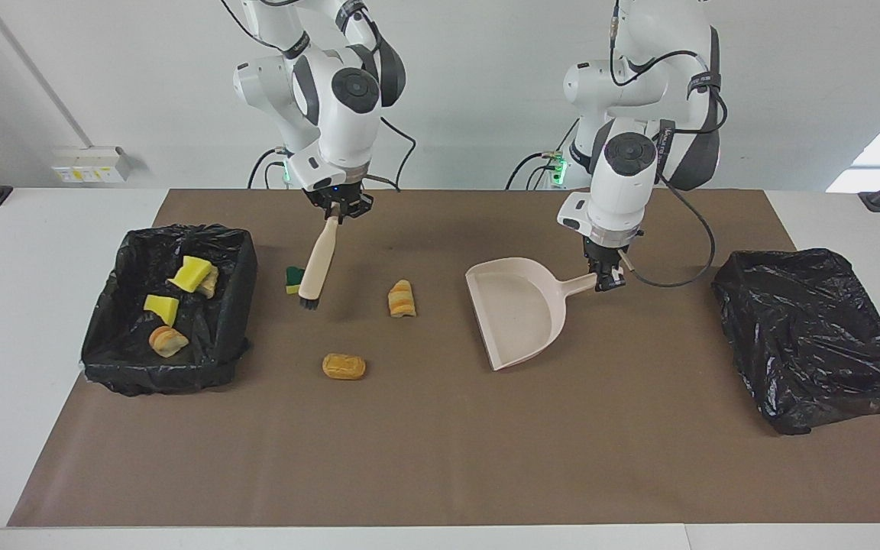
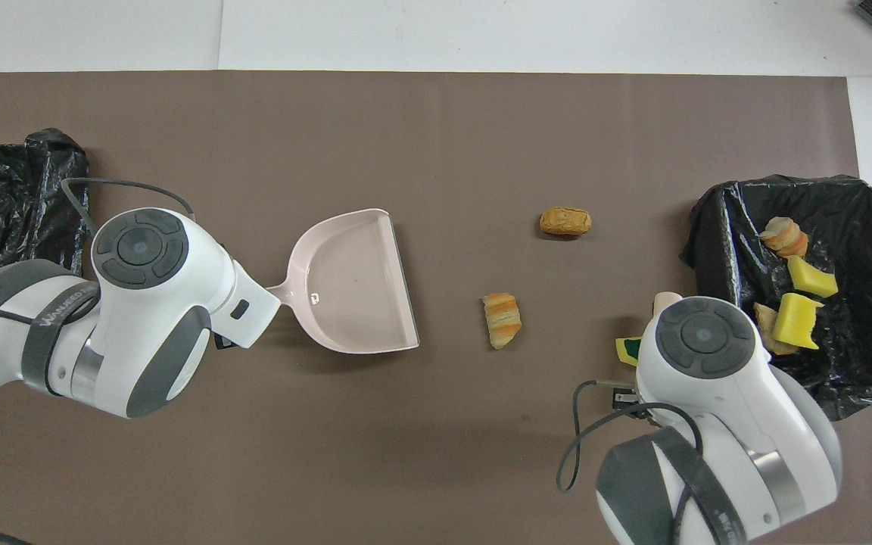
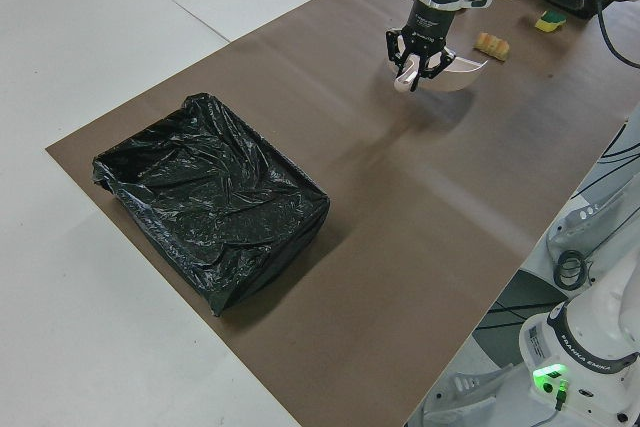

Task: Sweep and dump trash in bin
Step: 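Set the dustpan down near the debris while the right gripper lowers the brush, then sweep the far bread piece toward the dustpan with the brush in the right gripper, then brush the remaining pieces into the dustpan with the right gripper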

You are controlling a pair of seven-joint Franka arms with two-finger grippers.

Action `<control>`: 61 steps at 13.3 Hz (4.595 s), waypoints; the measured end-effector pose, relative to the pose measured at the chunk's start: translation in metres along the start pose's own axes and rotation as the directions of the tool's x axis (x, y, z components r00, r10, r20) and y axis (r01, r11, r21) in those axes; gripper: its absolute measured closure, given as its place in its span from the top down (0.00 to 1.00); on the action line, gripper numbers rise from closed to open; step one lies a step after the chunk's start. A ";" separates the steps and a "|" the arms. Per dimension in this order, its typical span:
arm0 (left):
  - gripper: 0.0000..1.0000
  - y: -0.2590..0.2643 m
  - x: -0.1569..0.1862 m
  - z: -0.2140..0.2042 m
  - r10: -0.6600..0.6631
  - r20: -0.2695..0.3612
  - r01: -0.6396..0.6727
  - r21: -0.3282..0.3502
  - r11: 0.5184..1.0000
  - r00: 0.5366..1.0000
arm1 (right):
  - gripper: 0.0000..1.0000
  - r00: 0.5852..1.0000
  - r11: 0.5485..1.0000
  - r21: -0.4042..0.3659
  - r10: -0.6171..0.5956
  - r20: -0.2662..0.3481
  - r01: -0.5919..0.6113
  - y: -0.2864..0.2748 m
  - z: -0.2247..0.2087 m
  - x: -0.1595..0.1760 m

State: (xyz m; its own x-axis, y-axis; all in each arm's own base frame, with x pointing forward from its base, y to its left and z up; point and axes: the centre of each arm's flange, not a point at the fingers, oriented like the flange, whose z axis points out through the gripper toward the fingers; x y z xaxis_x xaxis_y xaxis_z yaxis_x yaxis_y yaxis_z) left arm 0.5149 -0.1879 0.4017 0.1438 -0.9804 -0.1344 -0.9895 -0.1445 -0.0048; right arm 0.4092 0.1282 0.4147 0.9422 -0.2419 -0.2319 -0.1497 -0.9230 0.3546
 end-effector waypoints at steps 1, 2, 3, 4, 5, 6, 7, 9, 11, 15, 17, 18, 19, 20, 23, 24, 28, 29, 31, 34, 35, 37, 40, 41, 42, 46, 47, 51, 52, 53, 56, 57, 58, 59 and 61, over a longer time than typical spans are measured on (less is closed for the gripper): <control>0.32 0.000 0.000 0.000 -0.002 -0.004 0.002 -0.002 1.000 1.000 | 0.25 1.000 1.000 -0.009 0.010 0.020 -0.010 0.013 0.015 -0.009; 0.32 -0.001 -0.001 -0.001 -0.006 -0.007 0.006 -0.003 1.000 1.000 | 0.25 0.999 1.000 -0.014 0.009 0.031 -0.008 0.025 0.028 -0.018; 0.32 -0.002 -0.004 0.000 -0.009 -0.014 0.009 -0.007 1.000 1.000 | 0.25 0.999 1.000 -0.017 0.007 0.036 -0.007 0.032 0.039 -0.026; 0.32 -0.005 -0.009 0.000 0.003 -0.022 -0.003 -0.012 1.000 1.000 | 0.25 0.999 1.000 -0.016 0.008 0.034 -0.008 0.036 0.051 -0.033; 0.32 -0.008 -0.013 0.000 0.038 -0.032 -0.038 -0.009 0.999 0.999 | 0.25 1.000 1.000 -0.012 0.003 0.026 -0.003 0.038 0.061 -0.038; 0.32 -0.011 -0.015 -0.001 0.083 -0.045 -0.082 0.010 0.997 0.996 | 0.25 1.000 1.000 -0.008 -0.003 0.024 0.003 0.041 0.069 -0.040; 0.32 -0.014 -0.012 -0.005 0.140 -0.061 -0.137 0.049 0.989 0.988 | 0.25 1.000 1.000 -0.003 -0.008 0.020 0.008 0.041 0.076 -0.041; 0.32 -0.018 -0.003 -0.012 0.275 -0.076 -0.264 0.128 0.956 0.958 | 0.25 1.000 1.000 0.026 -0.014 -0.007 0.014 0.034 0.087 -0.036; 0.32 -0.017 0.000 -0.012 0.313 -0.073 -0.301 0.136 0.944 0.947 | 0.25 0.999 0.996 0.085 -0.013 -0.035 0.016 0.022 0.084 -0.026; 0.32 -0.001 0.013 0.001 0.259 -0.077 -0.251 0.092 0.964 0.963 | 0.25 0.996 0.984 0.165 -0.054 -0.067 0.065 -0.027 0.059 -0.001; 0.32 0.010 0.024 0.008 0.231 -0.067 -0.226 0.070 0.972 0.971 | 0.25 0.995 0.976 0.203 -0.073 -0.064 0.084 -0.062 0.048 0.010; 0.32 0.015 0.026 0.012 0.216 -0.046 -0.213 0.066 0.975 0.975 | 0.25 0.995 0.967 0.238 -0.082 -0.057 0.093 -0.079 0.037 0.013; 0.32 0.018 0.029 0.015 0.196 -0.023 -0.194 0.066 0.979 0.980 | 0.25 0.994 0.958 0.269 -0.092 -0.055 0.104 -0.093 0.026 0.014; 0.32 0.023 0.033 0.018 0.184 0.006 -0.184 0.070 0.981 0.983 | 0.25 0.992 0.951 0.285 -0.113 -0.052 0.124 -0.105 0.015 0.014; 0.32 0.037 0.048 0.020 0.151 0.070 -0.157 0.095 0.983 0.986 | 0.25 0.977 0.939 0.270 -0.212 -0.035 0.213 -0.117 -0.019 0.021; 0.32 0.038 0.050 0.020 0.146 0.073 -0.153 0.099 0.983 0.987 | 0.25 0.970 0.935 0.261 -0.236 -0.050 0.241 -0.111 -0.026 0.028; 0.32 0.035 0.046 0.022 0.136 0.074 -0.142 0.095 0.985 0.988 | 0.25 0.942 0.944 0.106 -0.293 -0.162 0.312 -0.066 -0.030 0.069; 0.32 0.035 0.046 0.022 0.134 0.074 -0.141 0.095 0.985 0.988 | 0.25 0.928 0.938 0.082 -0.317 -0.196 0.338 -0.055 -0.028 0.083; 0.32 0.035 0.045 0.022 0.134 0.074 -0.141 0.094 0.986 0.988 | 0.25 0.887 0.914 0.036 -0.382 -0.261 0.404 -0.027 -0.018 0.116; 0.32 0.035 0.045 0.023 0.134 0.074 -0.140 0.094 0.986 0.988 | 0.25 0.823 0.868 -0.021 -0.477 -0.309 0.495 -0.006 0.013 0.159; 0.32 0.034 0.045 0.023 0.133 0.074 -0.140 0.094 0.986 0.988 | 0.25 0.792 0.840 -0.044 -0.526 -0.309 0.541 -0.015 0.024 0.165; 0.32 0.034 0.045 0.023 0.132 0.074 -0.139 0.094 0.986 0.988 | 0.25 0.726 0.777 -0.073 -0.614 -0.310 0.625 -0.036 0.026 0.166; 0.32 0.034 0.045 0.023 0.130 0.074 -0.137 0.093 0.986 0.989 | 0.25 0.700 0.730 0.006 -0.652 -0.291 0.683 -0.081 0.013 0.135; 0.32 0.034 0.044 0.023 0.128 0.074 -0.135 0.093 0.986 0.989 | 0.25 0.698 0.716 0.052 -0.657 -0.286 0.696 -0.098 0.007 0.121; 0.32 0.033 0.043 0.023 0.124 0.074 -0.131 0.093 0.987 0.990 | 0.25 0.701 0.712 0.078 -0.656 -0.280 0.698 -0.113 0.002 0.107; 0.32 0.031 0.041 0.024 0.117 0.074 -0.124 0.092 0.988 0.990 | 0.25 0.766 0.767 0.112 -0.595 -0.245 0.632 -0.099 -0.017 0.110; 0.32 0.031 0.041 0.024 0.117 0.074 -0.124 0.092 0.988 0.990 | 0.25 0.793 0.790 0.125 -0.566 -0.227 0.600 -0.076 -0.022 0.120; 0.32 0.031 0.041 0.024 0.117 0.074 -0.123 0.092 0.988 0.990 | 0.25 0.886 0.876 0.151 -0.438 -0.153 0.459 -0.037 -0.004 0.097; 0.32 0.031 0.041 0.024 0.117 0.074 -0.123 0.092 0.988 0.990 | 0.25 0.905 0.891 0.170 -0.400 -0.147 0.421 -0.047 0.004 0.079; 0.32 0.031 0.041 0.024 0.117 0.074 -0.123 0.092 0.988 0.990 | 0.25 0.919 0.899 0.198 -0.369 -0.137 0.391 -0.056 0.010 0.062; 0.32 0.031 0.041 0.024 0.117 0.074 -0.123 0.092 0.988 0.990 | 0.25 0.945 0.922 0.216 -0.295 -0.144 0.321 -0.086 0.019 0.029; 0.32 0.031 0.041 0.024 0.117 0.074 -0.123 0.092 0.988 0.990 | 0.25 0.950 0.928 0.221 -0.270 -0.156 0.300 -0.098 0.021 0.022; 0.32 0.031 0.041 0.024 0.117 0.074 -0.123 0.092 0.988 0.990 | 0.25 0.954 0.931 0.229 -0.248 -0.172 0.283 -0.110 0.023 0.017; 0.32 0.031 0.041 0.024 0.116 0.074 -0.123 0.092 0.988 0.990 | 0.25 0.955 0.932 0.238 -0.233 -0.184 0.273 -0.122 0.024 0.014; 0.32 0.031 0.041 0.024 0.116 0.074 -0.123 0.092 0.988 0.991 | 0.25 0.959 0.932 0.254 -0.214 -0.187 0.258 -0.143 0.022 0.012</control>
State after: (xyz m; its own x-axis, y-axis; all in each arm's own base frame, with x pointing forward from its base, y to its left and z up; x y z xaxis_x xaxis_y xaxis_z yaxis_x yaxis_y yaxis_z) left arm 0.4894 -0.2292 0.3725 0.0266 -0.9781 -0.2066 -0.9968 -0.0103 -0.0795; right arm 0.4358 0.2506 0.3416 0.9915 0.0219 -0.1285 0.0274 -0.9988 0.0411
